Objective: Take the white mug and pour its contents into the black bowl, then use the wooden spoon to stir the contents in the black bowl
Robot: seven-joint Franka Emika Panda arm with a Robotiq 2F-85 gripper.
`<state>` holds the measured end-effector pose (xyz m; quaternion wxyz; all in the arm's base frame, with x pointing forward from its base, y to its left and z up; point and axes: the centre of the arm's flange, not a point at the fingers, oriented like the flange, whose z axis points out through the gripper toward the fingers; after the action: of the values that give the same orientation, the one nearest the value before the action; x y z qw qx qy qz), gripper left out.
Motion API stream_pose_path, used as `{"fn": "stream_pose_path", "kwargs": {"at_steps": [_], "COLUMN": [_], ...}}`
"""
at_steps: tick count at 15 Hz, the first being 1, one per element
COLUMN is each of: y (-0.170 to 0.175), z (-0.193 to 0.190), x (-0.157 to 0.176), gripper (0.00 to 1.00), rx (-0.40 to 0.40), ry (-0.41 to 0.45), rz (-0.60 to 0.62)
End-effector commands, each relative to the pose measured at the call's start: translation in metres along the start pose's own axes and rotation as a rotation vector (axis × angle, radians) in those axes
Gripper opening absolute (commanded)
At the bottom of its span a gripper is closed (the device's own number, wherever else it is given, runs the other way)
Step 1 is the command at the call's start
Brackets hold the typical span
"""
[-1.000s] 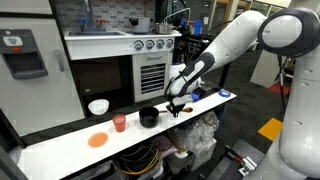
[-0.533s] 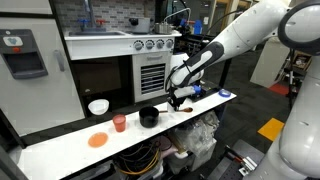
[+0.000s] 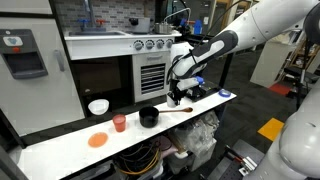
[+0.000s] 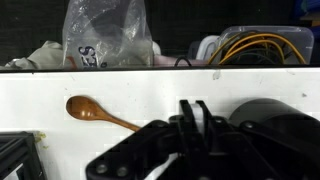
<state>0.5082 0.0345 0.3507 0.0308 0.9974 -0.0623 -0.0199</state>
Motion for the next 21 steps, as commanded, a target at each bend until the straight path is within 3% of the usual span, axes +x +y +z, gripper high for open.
{"fn": "stream_pose_path", "kwargs": {"at_steps": [1, 5, 6, 21], "y": [-0.001, -0.002, -0.004, -0.004], "z": [-0.008, -0.003, -0.004, 0.001], "x": [-0.015, -0.024, -0.009, -0.015], "gripper": [0.02, 0.02, 0.09, 0.09], "rx": [-0.019, -0.045, -0.019, -0.029], "ry": [-0.005, -0.036, -0.018, -0.033], "rz": [-0.044, -0.084, -0.047, -0.060]}}
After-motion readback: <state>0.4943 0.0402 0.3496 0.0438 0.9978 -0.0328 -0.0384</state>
